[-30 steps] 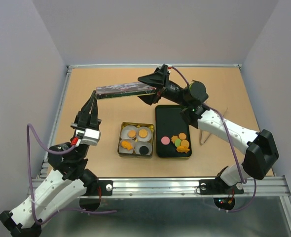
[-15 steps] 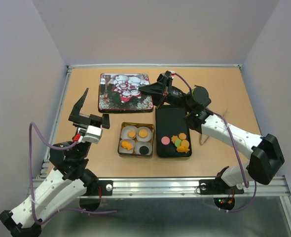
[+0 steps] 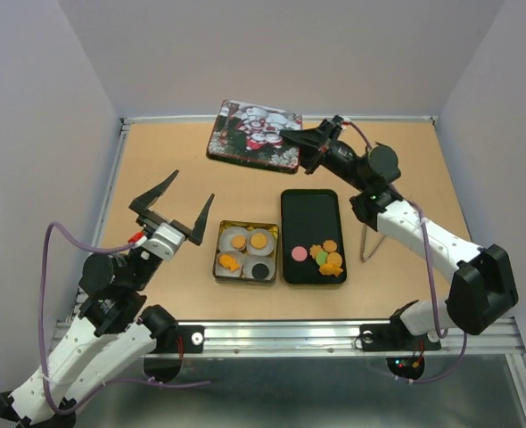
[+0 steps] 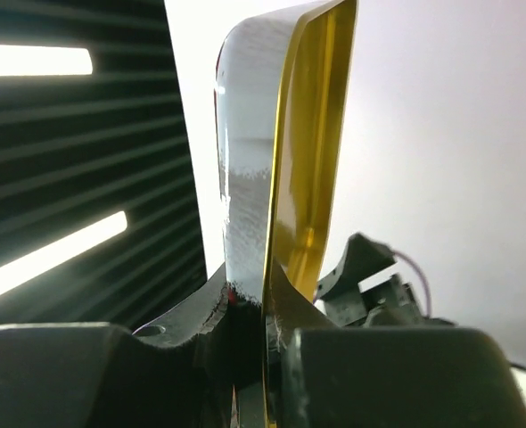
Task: Pack the cookies
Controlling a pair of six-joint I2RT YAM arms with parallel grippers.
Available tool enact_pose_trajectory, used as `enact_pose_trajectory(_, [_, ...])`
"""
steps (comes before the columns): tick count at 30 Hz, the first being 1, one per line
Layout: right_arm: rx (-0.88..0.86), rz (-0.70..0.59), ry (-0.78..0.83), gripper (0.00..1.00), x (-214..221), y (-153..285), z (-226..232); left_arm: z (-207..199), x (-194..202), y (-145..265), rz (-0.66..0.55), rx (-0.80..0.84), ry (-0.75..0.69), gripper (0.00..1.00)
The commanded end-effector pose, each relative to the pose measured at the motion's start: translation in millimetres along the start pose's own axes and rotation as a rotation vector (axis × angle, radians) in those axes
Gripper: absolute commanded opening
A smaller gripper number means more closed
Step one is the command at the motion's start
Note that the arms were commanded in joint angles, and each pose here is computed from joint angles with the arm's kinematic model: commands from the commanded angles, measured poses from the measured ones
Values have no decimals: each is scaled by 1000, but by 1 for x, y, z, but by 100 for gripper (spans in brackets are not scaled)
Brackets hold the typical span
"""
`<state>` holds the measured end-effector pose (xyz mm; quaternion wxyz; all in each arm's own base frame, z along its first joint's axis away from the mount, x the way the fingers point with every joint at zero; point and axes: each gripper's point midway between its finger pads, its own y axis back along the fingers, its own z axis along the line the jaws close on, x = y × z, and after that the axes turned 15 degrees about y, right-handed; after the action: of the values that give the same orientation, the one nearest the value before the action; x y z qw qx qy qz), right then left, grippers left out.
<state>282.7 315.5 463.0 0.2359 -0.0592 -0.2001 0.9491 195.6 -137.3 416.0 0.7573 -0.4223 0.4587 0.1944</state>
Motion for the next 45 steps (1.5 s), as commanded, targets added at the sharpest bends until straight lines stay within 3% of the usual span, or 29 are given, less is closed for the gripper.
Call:
enact_pose_trajectory(1, [-57,-79,116,1,-37,41,33,-10,-4,-2,92,35,181,86])
enact_pose_trajectory(5, [42,-137,190,0,-72,94,14,-13,7,2,166,27,249,84])
enact_pose_trajectory(9, [155,-111,255,1,-70,122,-19,7,5,1,216,-126,387,89])
enact_pose_trajectory(11, [268,-95,325,1,-66,129,-40,7,35,-2,365,-200,439,89])
enact_pose_trajectory(12, [410,-107,257,1,-68,140,-68,9,31,-7,386,-214,454,89])
enact_pose_trajectory(13, [450,-89,413,0,-70,141,-66,5,46,-4,468,-218,457,89])
enact_pose_trajectory(16, [516,-82,456,0,-63,154,-79,-8,77,-11,588,-218,495,89])
enact_pose_trajectory(21, [511,-43,505,0,-41,169,-86,-33,104,-15,635,-188,676,96])
enact_pose_trajectory(27, [502,15,567,1,-16,182,-98,-35,141,-9,739,-133,900,97])
enact_pose_trajectory(32, [503,90,589,0,9,176,-119,5,170,2,790,-280,890,97])
enact_pose_trajectory(37, [478,191,591,0,43,157,-142,2,182,13,812,-297,945,97])
enact_pose_trajectory(42, [336,135,571,1,48,149,-134,-5,192,32,836,-320,971,96])
enact_pose_trajectory(45, [337,118,540,0,49,154,-148,-8,197,42,850,-338,978,96])
